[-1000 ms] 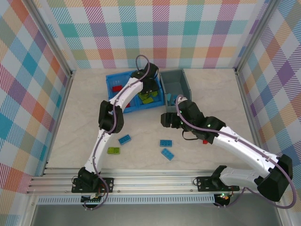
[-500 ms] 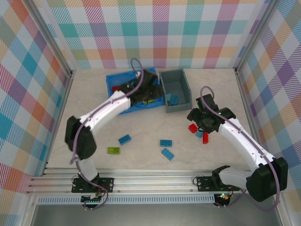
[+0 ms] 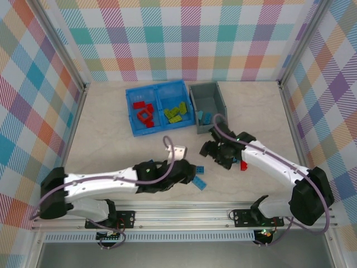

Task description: Sort the legos into containers by color

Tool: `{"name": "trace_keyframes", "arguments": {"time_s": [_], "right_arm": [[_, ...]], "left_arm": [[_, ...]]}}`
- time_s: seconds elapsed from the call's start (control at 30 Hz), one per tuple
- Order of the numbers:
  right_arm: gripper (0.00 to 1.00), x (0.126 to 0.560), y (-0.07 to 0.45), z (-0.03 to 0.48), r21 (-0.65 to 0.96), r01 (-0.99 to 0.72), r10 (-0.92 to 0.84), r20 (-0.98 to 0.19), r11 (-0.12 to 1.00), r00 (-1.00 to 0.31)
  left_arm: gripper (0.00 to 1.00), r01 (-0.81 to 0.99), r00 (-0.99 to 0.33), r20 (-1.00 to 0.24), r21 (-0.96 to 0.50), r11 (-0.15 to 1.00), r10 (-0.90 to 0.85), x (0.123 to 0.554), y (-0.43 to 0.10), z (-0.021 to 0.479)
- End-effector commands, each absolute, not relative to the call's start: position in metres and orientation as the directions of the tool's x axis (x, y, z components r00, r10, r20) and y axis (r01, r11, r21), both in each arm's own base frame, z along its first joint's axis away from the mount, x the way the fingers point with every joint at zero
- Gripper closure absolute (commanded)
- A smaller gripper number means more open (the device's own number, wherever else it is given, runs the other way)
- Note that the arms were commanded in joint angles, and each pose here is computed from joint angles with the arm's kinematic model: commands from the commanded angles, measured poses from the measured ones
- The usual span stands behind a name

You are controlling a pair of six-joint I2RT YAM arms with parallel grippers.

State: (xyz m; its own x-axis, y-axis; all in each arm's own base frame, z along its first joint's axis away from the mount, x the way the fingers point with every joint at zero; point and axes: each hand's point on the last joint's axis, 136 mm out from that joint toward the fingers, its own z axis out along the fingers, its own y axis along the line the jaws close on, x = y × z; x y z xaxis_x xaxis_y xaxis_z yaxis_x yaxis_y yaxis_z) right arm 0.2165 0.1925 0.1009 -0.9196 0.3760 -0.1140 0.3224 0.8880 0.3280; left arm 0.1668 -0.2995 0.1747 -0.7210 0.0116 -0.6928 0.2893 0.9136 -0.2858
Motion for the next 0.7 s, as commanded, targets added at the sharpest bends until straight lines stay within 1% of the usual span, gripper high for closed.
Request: {"name": "trace_keyframes", "arguments": {"time_s": [0.0,0.13,0.27,0.37,0.53,0.6,0.67], "right_arm": [[0.09,0.200,0.206,0.082,0.301,0.270,0.301,-0.061,0.915,-0.952],[0.08,0.187,0.213,0.064,0.341,0.434,0.444,0.051,0.834,-0.895],[0.08,0.191,0.222,0.057,0.349,0.573,0.569,0.124,0.742,-0.813],[0.11,0.190,0.225,0.052,0.299,0.682,0.661,0.185,0.667,-0.727],[0.12,0.187,0.234,0.037,0.209,0.791,0.742,0.276,0.575,-0.611],[0.12,0.192,0.238,0.034,0.214,0.811,0.760,0.283,0.544,-0.585],[0.12,0.200,0.240,0.037,0.233,0.814,0.771,0.265,0.532,-0.579]], "left_arm": [[0.33,0.155,-0.660,-0.743,-0.280,0.948,-0.112,0.163,-0.254,0.182],[0.33,0.143,-0.652,-0.748,-0.282,0.949,-0.124,0.152,-0.236,0.180],[0.33,0.151,-0.634,-0.764,-0.278,0.949,-0.123,0.149,-0.235,0.185],[0.33,0.171,-0.612,-0.782,-0.275,0.946,-0.117,0.146,-0.237,0.191],[0.33,0.182,-0.606,-0.787,-0.277,0.943,-0.114,0.143,-0.240,0.193],[0.33,0.185,-0.602,-0.790,-0.278,0.943,-0.115,0.143,-0.240,0.195],[0.33,0.186,-0.600,-0.792,-0.277,0.943,-0.114,0.143,-0.240,0.197]]}}
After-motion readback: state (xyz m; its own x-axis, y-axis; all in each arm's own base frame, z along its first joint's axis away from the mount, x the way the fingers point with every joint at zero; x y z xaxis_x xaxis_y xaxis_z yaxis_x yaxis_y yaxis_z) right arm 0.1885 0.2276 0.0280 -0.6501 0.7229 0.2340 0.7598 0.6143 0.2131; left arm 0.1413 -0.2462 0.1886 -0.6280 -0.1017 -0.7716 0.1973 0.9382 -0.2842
